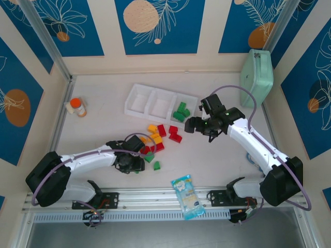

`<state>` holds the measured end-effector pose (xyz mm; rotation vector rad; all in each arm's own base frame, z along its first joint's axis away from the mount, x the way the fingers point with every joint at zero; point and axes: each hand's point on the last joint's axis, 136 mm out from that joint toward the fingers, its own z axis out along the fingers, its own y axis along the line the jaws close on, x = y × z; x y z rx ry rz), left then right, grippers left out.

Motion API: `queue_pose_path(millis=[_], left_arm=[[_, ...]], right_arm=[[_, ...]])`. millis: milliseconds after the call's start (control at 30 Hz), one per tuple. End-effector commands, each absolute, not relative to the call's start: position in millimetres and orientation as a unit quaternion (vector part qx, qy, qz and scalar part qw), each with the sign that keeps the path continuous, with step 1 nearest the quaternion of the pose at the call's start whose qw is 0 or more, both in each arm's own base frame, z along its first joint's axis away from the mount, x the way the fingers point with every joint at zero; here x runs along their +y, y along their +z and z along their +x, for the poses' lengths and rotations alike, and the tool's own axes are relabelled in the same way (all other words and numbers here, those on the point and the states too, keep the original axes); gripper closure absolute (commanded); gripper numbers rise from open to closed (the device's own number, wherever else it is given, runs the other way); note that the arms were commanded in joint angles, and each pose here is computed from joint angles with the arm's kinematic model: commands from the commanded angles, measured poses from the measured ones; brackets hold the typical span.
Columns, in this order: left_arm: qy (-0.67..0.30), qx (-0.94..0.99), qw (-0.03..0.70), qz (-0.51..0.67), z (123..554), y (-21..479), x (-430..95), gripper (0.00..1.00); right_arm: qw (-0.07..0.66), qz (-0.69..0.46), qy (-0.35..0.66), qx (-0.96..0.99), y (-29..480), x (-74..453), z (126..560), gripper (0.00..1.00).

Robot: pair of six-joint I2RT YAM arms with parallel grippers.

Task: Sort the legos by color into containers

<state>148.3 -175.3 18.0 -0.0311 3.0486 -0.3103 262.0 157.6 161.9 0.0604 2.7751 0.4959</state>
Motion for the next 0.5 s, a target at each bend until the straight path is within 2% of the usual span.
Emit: queue_pose_path(millis=[0,167,467], left_arm=[[-0.092,0.995,0.034,-0.013,143.9,15.9,-170.1,0.50],[-0.082,0.996,0.029,0.001,142.8,27.8,-167.8,0.59],[-0.040,0.995,0.083,0.034,161.3,85.3,-153.0,0.64]], right_arm=[[0.154,0.026,0.172,0.973,160.8,154.9,253.8,0.13],[0.156,0.031,0.168,0.973,162.8,150.8,250.6,0.13],[0.156,0.033,0.171,0.972,162.6,151.7,250.8,0.13]])
